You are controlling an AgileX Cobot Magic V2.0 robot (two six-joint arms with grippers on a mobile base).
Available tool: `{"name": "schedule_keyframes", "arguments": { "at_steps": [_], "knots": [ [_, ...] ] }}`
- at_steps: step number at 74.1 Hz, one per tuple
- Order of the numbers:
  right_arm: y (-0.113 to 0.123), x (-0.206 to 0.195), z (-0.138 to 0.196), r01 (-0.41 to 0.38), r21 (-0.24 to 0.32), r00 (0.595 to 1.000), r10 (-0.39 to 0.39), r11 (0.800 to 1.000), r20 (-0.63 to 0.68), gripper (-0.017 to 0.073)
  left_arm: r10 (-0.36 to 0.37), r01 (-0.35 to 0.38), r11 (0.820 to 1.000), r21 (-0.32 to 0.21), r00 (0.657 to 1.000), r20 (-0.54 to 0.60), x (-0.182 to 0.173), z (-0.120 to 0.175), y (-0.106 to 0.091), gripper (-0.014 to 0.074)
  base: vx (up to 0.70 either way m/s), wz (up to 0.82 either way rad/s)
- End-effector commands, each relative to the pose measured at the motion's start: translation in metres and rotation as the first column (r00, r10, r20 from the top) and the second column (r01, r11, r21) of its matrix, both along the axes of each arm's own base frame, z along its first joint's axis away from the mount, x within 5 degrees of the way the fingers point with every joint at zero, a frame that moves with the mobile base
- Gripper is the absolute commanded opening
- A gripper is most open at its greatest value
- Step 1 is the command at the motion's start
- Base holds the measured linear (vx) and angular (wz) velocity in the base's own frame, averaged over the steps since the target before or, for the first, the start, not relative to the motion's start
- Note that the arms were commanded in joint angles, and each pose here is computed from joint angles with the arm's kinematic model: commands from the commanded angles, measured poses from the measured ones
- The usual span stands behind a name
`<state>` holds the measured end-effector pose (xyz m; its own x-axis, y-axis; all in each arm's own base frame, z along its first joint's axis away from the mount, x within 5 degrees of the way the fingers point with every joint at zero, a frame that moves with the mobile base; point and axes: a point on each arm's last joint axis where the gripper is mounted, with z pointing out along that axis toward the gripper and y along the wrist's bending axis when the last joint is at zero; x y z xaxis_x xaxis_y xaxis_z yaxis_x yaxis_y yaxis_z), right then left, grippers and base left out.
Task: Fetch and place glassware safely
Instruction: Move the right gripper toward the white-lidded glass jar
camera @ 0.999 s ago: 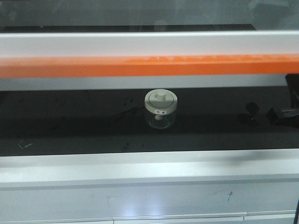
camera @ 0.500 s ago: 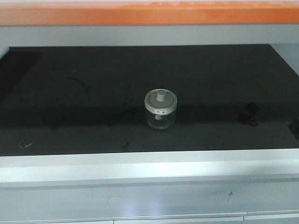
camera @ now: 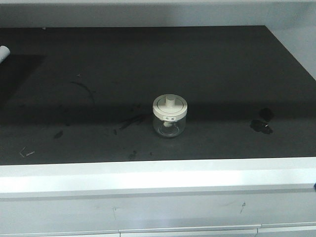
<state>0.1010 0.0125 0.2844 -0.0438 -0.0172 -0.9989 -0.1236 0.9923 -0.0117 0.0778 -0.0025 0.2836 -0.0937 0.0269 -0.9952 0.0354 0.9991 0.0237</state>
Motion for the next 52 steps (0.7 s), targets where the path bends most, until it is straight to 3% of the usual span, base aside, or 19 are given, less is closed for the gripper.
{"name": "schedule_keyframes", "arguments": {
  "at_steps": [1, 12, 35, 44, 52],
  "knots": [
    [0.003, -0.003, -0.002, -0.031, 0.000, 0.994, 0.031, 1.000, 0.104, -0.0001, -0.008, 0.009, 1.000, -0.008, 0.996, 0.089, -0.005, 0.001, 0.000, -0.0007, 0.00, 0.00],
    [0.007, -0.008, -0.015, -0.085, 0.013, 0.984, 0.082, 0.996, 0.155, -0.0001, -0.009, 0.013, 1.000, -0.024, 0.986, 0.166, -0.015, -0.007, 0.000, -0.0007, 0.00, 0.00],
    [0.009, -0.008, -0.013, -0.103, 0.018, 0.980, 0.099, 0.994, 0.172, 0.0011, -0.009, 0.012, 1.000, -0.015, 0.987, 0.161, -0.016, -0.008, 0.000, -0.0007, 0.00, 0.00],
    [0.009, -0.008, -0.012, -0.105, 0.014, 0.977, 0.100, 0.994, 0.186, 0.0080, -0.009, 0.012, 1.000, -0.015, 0.987, 0.161, -0.016, -0.008, 0.000, -0.0007, 0.00, 0.00],
    [0.009, -0.008, -0.012, -0.105, 0.012, 0.978, 0.101, 0.994, 0.185, 0.0204, -0.009, 0.012, 1.000, -0.015, 0.987, 0.161, -0.016, -0.008, 0.000, -0.0007, 0.00, 0.00]
  ]
}}
